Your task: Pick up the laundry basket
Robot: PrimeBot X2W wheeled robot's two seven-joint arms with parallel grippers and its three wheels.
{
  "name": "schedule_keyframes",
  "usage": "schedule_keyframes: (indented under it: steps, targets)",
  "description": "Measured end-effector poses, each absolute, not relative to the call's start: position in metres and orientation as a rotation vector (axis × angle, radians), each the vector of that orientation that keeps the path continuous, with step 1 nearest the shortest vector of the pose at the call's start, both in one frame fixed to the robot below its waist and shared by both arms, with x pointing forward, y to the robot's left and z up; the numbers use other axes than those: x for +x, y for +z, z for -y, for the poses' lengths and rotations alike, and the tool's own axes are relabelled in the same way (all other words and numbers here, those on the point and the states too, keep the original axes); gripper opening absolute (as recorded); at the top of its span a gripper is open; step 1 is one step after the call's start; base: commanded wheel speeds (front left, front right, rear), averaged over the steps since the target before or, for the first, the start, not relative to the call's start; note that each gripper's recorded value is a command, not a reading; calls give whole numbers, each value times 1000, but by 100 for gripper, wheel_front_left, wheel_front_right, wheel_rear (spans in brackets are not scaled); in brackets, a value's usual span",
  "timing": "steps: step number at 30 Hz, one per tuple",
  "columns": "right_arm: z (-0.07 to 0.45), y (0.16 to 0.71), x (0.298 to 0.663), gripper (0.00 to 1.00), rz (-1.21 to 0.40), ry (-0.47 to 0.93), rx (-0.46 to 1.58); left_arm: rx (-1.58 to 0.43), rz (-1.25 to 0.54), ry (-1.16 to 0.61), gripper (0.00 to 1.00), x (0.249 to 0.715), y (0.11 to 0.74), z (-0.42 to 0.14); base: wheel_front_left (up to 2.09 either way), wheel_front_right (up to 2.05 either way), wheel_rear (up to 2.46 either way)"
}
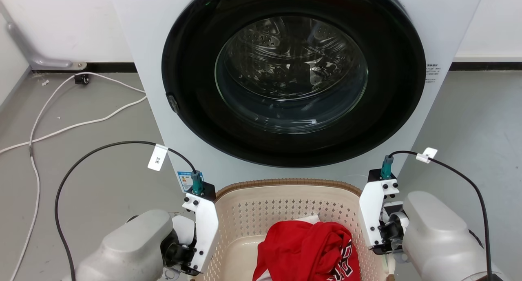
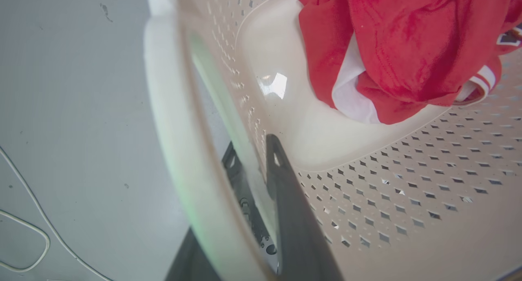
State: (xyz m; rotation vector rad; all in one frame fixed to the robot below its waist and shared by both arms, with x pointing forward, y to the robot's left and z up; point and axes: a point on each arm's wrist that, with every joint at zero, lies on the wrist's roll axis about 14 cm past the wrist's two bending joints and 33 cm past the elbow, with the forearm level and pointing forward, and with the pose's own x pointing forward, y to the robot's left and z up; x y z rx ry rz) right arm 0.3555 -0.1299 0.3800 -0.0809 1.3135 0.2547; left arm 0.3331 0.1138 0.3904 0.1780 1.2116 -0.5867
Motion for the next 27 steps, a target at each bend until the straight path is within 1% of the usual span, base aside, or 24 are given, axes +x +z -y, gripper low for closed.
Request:
schedule_keyframes:
  steps: [27]
  targets:
    - [127,381,357,0,-1298,259,-83,163,-1211,-565,0,332,390,-118,0,0,0]
